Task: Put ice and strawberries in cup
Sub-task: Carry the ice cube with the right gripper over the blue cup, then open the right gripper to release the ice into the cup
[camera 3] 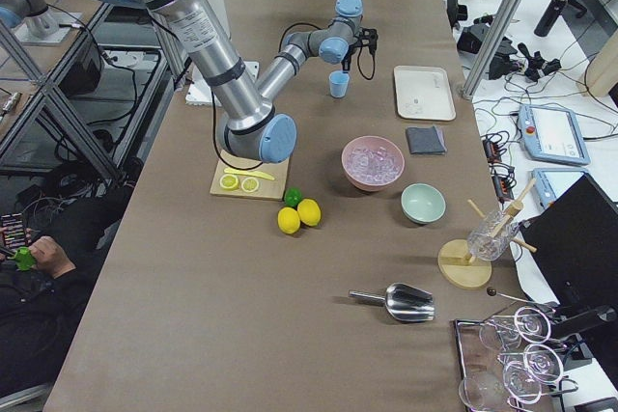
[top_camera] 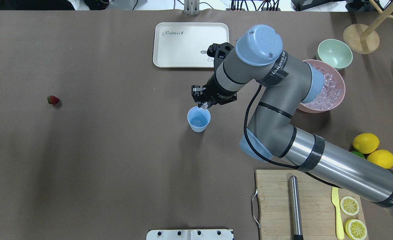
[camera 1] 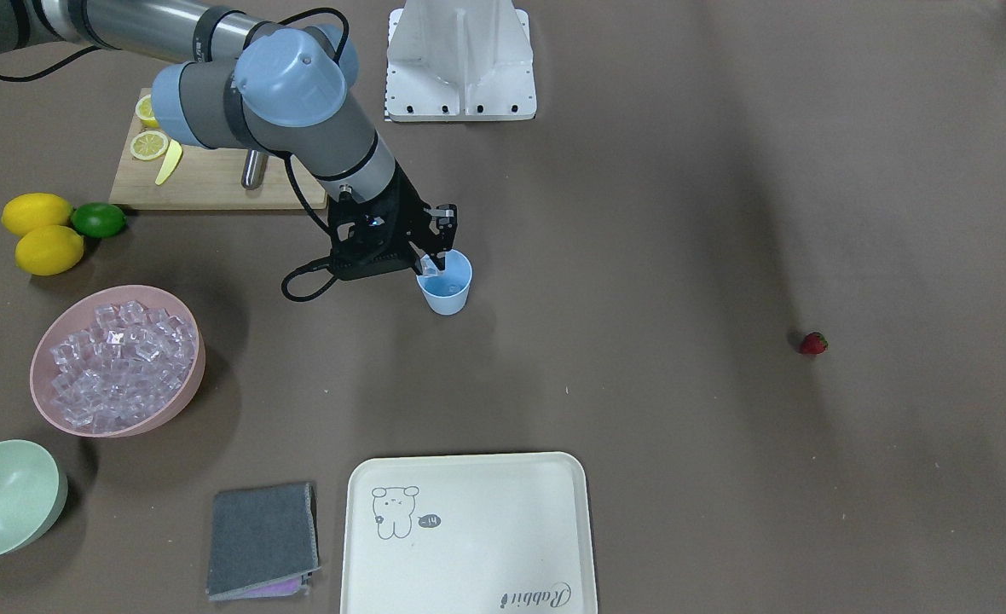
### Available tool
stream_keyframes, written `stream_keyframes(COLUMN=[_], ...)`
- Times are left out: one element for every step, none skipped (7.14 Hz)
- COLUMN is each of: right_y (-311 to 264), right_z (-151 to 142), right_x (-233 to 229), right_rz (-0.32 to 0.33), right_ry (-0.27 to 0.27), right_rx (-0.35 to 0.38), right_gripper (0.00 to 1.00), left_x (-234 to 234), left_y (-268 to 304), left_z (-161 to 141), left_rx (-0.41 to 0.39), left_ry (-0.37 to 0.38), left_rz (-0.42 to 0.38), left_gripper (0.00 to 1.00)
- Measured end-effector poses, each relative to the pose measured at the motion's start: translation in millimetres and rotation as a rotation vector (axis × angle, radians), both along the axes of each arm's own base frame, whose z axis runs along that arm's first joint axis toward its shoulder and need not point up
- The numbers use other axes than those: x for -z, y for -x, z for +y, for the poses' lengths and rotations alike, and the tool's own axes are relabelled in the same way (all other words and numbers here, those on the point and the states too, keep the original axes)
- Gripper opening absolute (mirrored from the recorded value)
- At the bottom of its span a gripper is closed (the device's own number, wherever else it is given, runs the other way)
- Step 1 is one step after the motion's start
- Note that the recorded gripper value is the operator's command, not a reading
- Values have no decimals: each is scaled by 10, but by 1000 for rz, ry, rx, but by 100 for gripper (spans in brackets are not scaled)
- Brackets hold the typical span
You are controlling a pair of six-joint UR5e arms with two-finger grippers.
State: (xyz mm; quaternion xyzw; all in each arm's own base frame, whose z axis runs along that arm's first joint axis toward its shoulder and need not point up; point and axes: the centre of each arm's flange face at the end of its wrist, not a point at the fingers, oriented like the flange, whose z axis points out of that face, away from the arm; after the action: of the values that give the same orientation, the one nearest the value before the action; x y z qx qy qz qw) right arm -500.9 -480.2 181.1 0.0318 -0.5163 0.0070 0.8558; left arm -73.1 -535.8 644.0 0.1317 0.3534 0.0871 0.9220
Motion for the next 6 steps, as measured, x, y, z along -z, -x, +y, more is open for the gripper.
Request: stream_keyframes(right_y=[65, 116, 165, 215, 243, 215], right_z=[47, 89, 118, 137, 149, 135], right_x=[23, 32, 11, -28, -59, -50], right_rz=[-2, -2, 8, 24, 35, 34], right_ry=[3, 6, 1, -8, -9, -6], right_rx=[3, 3, -10, -30, -38, -38], right_gripper=[39, 83, 91, 98, 98, 98], left_x=[-23, -36, -44, -51, -64, -80], left_y=[0, 0, 0, 0, 0, 0], left_z=[7, 14, 20, 24, 27, 30], left_rx=[-1, -1, -1, -1, -1, -2], left_ry=[2, 4, 5, 6, 8, 11], left_rz=[0, 0, 0, 0, 0, 0], left_gripper=[98, 98, 98, 98, 98, 98])
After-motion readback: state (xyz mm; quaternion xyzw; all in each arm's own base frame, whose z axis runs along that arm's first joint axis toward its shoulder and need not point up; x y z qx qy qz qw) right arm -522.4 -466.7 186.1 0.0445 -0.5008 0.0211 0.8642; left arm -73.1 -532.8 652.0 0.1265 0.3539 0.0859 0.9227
